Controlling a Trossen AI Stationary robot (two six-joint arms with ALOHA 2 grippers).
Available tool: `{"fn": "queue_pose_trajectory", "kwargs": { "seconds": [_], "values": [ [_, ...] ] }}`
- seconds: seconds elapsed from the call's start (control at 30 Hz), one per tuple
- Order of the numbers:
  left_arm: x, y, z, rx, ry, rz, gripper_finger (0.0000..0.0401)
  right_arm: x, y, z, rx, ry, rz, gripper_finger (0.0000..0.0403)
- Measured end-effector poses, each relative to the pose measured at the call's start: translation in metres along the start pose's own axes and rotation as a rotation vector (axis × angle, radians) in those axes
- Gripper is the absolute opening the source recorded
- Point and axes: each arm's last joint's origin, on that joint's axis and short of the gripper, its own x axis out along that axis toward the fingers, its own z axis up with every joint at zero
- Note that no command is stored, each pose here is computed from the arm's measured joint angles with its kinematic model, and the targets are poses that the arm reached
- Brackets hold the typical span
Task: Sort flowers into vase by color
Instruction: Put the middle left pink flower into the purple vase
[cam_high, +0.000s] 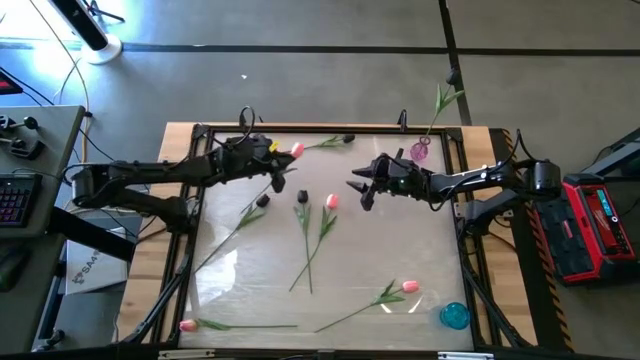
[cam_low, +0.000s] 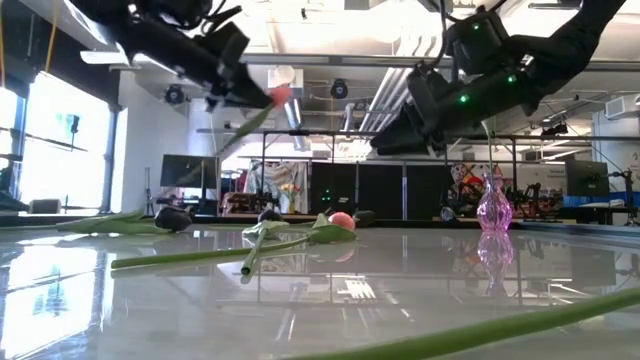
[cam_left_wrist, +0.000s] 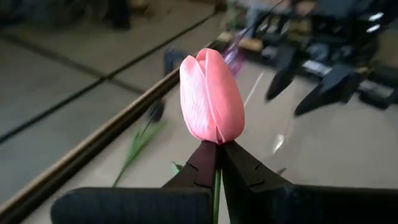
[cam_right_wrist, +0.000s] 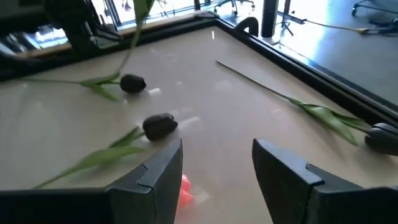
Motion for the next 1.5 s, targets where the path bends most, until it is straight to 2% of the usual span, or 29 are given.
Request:
{"fn": "queue_pose_trajectory", "kwargs": {
  "seconds": [0.27,0.5,0.77,1.17,1.33,1.5],
  "values": [
    [0.041,-0.01,0.0,0.061,-0.249,-0.205,0.0,-0.001,0.008,0.004,0.004,-0.044,0.041,0.0184],
    [0.061,-0.014,-0.007,0.015,-0.392,-0.329,0.0,-0.003,0.02,0.013,-0.045,-0.147,0.162,0.0184],
    [0.064,-0.023,0.008,-0.019,-0.437,-0.368,0.0,-0.006,0.024,0.024,-0.1,-0.268,0.175,0.0184],
    [0.049,-0.019,0.027,0.052,-0.482,-0.329,0.0,-0.003,0.024,0.025,-0.111,-0.312,0.189,0.0184],
    [0.047,-0.021,0.03,0.058,-0.515,-0.341,0.0,0.015,0.031,0.031,-0.128,-0.324,0.271,0.0184],
    [0.046,-0.023,0.03,0.059,-0.518,-0.347,0.0,0.041,0.036,0.037,-0.14,-0.293,0.28,0.0184]
  ]
}}
